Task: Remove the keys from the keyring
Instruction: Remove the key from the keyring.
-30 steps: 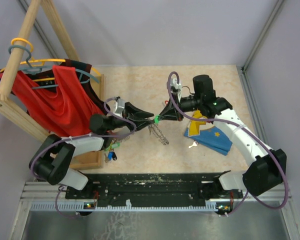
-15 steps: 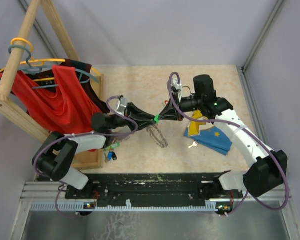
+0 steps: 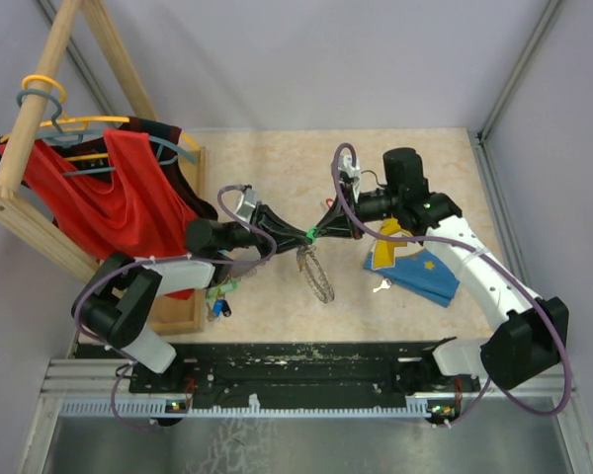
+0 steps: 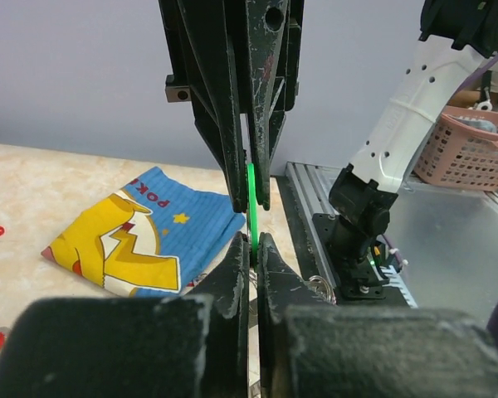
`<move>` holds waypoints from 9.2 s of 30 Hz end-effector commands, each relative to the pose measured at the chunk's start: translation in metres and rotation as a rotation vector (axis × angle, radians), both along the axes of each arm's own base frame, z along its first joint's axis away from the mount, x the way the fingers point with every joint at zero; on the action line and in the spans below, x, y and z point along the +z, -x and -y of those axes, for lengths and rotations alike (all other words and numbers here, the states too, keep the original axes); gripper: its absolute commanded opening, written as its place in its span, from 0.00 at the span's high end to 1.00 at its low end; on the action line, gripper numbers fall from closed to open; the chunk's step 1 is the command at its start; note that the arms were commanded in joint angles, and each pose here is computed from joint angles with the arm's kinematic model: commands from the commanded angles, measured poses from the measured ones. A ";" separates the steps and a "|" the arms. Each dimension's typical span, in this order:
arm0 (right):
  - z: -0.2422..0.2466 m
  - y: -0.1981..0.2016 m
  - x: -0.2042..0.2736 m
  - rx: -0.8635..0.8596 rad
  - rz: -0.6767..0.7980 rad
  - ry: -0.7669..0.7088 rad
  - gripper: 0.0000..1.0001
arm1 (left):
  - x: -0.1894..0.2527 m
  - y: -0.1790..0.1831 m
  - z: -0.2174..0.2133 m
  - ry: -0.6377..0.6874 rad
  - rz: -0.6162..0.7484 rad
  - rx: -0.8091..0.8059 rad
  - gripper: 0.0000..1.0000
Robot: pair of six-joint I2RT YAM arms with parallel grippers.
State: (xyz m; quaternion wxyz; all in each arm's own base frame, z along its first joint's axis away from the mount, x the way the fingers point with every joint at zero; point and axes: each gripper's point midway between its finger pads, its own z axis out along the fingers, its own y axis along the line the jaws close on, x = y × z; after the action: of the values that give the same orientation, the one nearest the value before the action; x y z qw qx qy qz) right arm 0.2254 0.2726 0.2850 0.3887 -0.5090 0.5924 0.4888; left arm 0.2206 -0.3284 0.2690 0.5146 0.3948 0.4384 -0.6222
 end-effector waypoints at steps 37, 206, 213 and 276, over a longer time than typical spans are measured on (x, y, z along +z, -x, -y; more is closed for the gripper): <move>0.040 -0.013 0.027 0.508 1.226 0.334 0.40 | 0.024 -0.016 0.009 -0.191 -0.675 -0.474 1.00; 0.019 -0.024 -0.031 -0.042 0.423 0.593 1.00 | -0.027 -0.019 0.004 -0.074 0.111 0.505 0.78; 0.017 -0.022 -0.031 -0.029 0.417 0.586 1.00 | -0.025 -0.018 0.007 -0.063 0.105 0.474 0.79; 0.016 -0.020 -0.037 0.012 0.379 0.563 1.00 | -0.033 -0.015 0.000 -0.046 0.079 0.431 0.80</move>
State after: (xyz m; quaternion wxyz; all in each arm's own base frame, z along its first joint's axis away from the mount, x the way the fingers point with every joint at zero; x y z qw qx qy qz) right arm 0.2419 0.2489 0.2341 0.3056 -0.6799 0.6379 0.1933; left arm 0.2400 -0.3281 0.2318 0.6439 0.3264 0.5196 -0.4569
